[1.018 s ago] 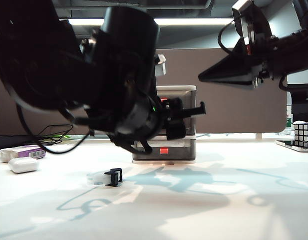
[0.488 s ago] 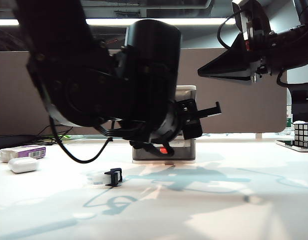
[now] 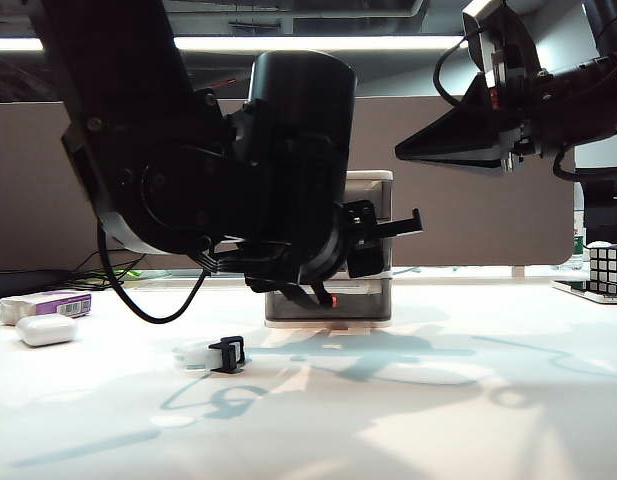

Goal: Open the second layer of the drawer on the table, pick up the transparent tape on the table and put it in, and finally close the drawer.

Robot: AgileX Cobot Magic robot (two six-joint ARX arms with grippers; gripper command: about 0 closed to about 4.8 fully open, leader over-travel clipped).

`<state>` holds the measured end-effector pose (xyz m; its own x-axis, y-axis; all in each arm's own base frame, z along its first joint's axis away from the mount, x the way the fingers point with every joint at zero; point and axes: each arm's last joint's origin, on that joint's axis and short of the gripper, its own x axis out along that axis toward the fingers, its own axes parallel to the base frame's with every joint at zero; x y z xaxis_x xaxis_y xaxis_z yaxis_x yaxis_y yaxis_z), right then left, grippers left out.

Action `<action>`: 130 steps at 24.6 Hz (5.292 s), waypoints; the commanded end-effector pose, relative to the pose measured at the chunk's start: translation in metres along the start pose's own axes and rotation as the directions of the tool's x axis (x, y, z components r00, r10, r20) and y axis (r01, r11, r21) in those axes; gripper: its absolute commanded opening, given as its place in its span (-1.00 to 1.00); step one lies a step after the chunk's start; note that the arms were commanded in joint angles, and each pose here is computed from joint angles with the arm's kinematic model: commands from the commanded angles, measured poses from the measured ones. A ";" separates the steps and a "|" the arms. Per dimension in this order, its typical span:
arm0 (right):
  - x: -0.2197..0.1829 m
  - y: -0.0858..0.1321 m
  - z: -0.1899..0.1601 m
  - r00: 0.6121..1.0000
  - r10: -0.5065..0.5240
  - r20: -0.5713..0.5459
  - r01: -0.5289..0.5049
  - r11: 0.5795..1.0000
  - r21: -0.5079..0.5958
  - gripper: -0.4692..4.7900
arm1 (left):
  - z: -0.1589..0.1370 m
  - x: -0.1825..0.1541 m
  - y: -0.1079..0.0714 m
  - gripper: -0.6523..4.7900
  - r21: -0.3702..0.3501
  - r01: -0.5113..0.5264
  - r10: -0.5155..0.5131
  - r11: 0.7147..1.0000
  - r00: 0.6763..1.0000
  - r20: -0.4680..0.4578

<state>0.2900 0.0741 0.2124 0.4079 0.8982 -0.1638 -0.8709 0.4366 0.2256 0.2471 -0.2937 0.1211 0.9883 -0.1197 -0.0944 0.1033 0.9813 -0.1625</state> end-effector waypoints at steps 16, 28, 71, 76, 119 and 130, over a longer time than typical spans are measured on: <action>0.002 -0.001 0.002 1.000 0.008 0.014 -0.008 1.000 -0.025 -0.84 | -0.002 0.013 0.004 -0.11 -0.031 0.064 -0.064 0.997 0.998 0.013; 0.002 -0.001 0.002 1.000 0.008 0.014 -0.008 1.000 -0.025 -0.84 | 0.001 0.016 0.000 -0.22 -0.037 0.068 -0.067 0.997 0.997 0.024; 0.047 -0.037 -0.007 1.000 -0.022 0.013 0.023 0.999 -0.040 -0.84 | 0.004 0.016 0.001 -0.78 -0.017 0.045 -0.044 0.999 0.997 0.060; 0.049 -0.040 0.001 0.999 -0.024 0.029 0.026 0.998 -0.061 -0.84 | 0.004 0.016 0.002 -0.78 -0.012 0.044 -0.044 0.999 0.998 0.055; 0.056 -0.052 0.008 0.993 -0.119 0.028 0.120 0.992 -0.050 -0.84 | -0.016 -0.050 -0.013 -0.78 0.001 0.150 -0.149 0.989 0.982 -0.117; 0.056 -0.052 0.008 0.993 -0.118 0.023 0.119 0.992 -0.042 -0.84 | -0.019 -0.059 -0.017 0.13 0.049 0.170 -0.160 0.984 0.974 -0.163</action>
<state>0.3594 0.1022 0.1948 0.5000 0.8474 -0.1784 -0.8311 0.5275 0.1763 0.1868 -0.3072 0.1122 0.9343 -0.2955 -0.1995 0.2675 0.9509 -0.1557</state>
